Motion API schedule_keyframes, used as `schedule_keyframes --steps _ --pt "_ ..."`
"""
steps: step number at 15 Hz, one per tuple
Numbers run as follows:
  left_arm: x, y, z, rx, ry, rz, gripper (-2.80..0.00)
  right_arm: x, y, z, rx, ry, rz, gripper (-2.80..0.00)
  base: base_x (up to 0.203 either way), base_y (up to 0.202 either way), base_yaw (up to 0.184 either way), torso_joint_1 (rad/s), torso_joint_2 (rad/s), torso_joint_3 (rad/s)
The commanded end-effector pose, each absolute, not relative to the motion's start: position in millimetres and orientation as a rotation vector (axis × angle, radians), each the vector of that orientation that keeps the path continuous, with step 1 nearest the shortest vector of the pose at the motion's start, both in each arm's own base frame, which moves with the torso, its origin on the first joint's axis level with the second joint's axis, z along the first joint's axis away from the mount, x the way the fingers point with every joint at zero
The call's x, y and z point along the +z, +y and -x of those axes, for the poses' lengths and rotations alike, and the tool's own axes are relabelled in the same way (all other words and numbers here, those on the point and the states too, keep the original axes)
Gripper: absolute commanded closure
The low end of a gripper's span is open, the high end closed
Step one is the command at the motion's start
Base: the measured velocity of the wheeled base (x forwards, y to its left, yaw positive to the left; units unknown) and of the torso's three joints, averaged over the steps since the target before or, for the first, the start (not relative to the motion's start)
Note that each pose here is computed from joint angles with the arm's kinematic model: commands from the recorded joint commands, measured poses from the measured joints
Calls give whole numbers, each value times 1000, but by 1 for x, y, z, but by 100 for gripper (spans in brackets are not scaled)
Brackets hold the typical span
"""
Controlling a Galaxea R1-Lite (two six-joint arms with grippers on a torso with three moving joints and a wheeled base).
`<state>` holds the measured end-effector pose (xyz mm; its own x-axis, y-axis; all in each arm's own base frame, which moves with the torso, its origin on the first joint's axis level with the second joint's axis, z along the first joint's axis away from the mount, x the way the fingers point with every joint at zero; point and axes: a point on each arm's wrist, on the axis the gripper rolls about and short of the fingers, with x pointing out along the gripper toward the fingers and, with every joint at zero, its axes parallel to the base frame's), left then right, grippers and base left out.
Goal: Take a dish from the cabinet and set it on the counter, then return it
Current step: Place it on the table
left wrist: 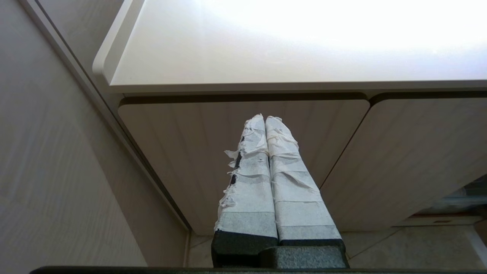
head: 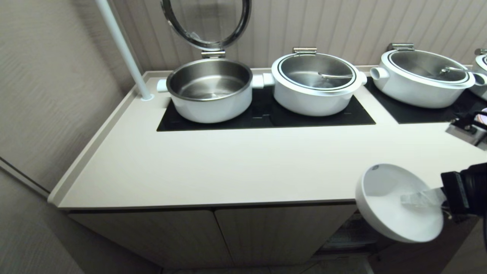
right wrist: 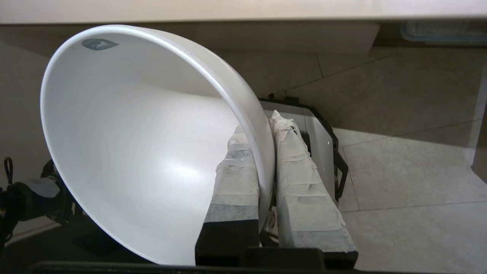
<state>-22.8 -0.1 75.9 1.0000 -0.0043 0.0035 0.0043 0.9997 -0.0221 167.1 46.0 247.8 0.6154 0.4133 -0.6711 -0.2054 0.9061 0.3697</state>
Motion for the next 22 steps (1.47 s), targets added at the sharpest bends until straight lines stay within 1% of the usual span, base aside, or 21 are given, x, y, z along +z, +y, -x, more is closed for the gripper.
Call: schedule_keyframes --steps 1,6,9,14,17,22 --pt "76 0 23 -5 -5 23 0 244 54 -200 352 885 -270 0 0 0 0 0 0 0" --pt "76 0 23 -5 -5 23 0 240 68 -260 341 923 -286 0 0 0 0 0 0 0" --pt "76 0 23 -5 -5 23 0 241 77 -291 369 935 -373 0 0 0 0 0 0 0" --pt "76 0 23 -5 -5 23 0 231 88 -332 368 963 -400 0 0 0 0 0 0 0" --pt "76 0 23 -5 -5 23 0 232 93 -351 371 941 -390 0 0 0 0 0 0 0" --pt "76 0 23 -5 -5 23 0 224 96 -365 358 972 -380 0 0 0 0 0 0 0"
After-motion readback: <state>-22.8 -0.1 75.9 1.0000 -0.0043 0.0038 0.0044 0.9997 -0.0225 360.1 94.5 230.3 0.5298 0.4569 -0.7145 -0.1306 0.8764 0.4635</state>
